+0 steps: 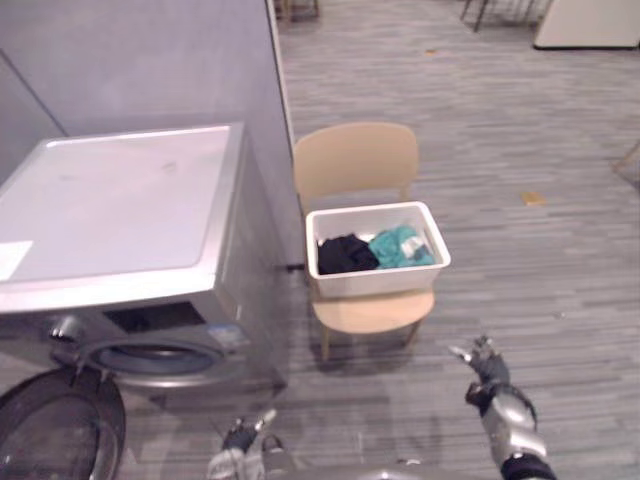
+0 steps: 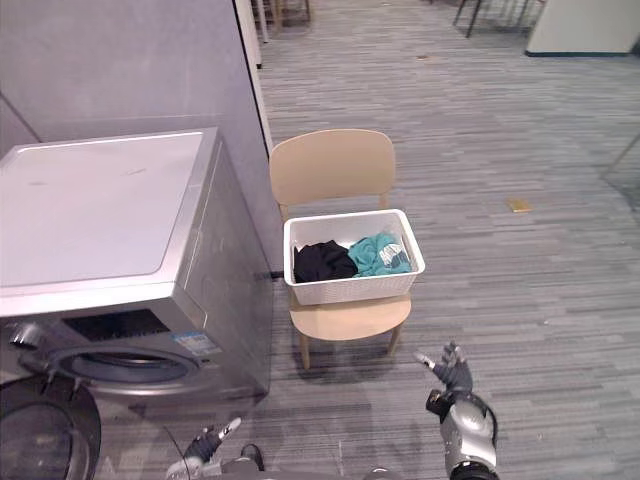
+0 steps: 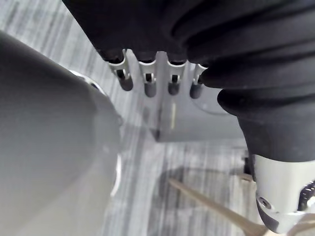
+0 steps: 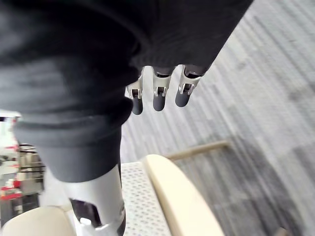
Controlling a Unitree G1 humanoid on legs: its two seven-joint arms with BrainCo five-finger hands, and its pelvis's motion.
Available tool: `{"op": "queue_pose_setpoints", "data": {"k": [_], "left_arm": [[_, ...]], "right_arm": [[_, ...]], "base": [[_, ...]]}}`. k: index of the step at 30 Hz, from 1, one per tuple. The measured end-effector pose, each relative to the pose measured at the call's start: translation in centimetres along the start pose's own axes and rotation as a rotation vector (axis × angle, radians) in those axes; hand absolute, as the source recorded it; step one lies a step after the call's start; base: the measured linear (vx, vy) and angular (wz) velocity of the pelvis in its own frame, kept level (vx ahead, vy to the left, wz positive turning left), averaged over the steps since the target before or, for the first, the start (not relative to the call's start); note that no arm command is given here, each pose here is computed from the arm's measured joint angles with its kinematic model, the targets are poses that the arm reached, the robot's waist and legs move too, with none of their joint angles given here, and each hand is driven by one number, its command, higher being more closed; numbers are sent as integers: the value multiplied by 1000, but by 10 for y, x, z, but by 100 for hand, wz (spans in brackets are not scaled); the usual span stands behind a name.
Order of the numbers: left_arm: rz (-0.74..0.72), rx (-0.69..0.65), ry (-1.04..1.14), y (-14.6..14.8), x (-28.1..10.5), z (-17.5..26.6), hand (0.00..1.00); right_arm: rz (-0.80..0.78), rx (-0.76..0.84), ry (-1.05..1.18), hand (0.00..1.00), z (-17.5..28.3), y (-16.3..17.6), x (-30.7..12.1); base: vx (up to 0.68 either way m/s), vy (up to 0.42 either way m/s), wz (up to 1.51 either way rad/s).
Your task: Pick up the laundry basket with both hands and put the clothes into the washing machine.
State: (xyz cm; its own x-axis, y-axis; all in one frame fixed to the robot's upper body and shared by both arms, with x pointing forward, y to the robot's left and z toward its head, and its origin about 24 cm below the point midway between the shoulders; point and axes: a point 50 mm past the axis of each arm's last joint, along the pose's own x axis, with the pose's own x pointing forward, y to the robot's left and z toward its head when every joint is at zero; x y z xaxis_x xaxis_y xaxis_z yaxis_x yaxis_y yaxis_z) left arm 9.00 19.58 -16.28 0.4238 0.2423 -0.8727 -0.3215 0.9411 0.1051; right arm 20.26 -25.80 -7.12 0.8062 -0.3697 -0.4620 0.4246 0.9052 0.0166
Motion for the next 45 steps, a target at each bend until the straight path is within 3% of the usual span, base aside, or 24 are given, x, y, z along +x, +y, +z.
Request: {"op": "queue_pose_setpoints", "data": {"k": [5,11,17,19,22,31,45], "left_arm": [[41,118,-11,24,1,4,0],[9,171,-50,16,2,11,0],[-103,177,-215,-27,3,54,0],[-111,134,-263,-31,2,68,0],[-94,88,-299,-29,2,78,0],[-53,-2,-419,-24,1,120,0],[-114,-65,-620,-43,-18,169,0]], "right_arm": [[70,-74,-240,0,57,18,4],[171,-262,-430,0,120,45,17],[140,-496,-757,0,277,74,28],[96,-563,-860,0,337,81,15],[61,-626,-954,0,381,87,-3],[109,-830,-1012,0,397,115,-17],[248,-948,-894,0,338,134,6]], "base": [[217,208,-17],[94,21,1],[-49,-40,17],[-74,-6,4],[-19,12,11],[7,-43,13],[93,-50,4]]}}
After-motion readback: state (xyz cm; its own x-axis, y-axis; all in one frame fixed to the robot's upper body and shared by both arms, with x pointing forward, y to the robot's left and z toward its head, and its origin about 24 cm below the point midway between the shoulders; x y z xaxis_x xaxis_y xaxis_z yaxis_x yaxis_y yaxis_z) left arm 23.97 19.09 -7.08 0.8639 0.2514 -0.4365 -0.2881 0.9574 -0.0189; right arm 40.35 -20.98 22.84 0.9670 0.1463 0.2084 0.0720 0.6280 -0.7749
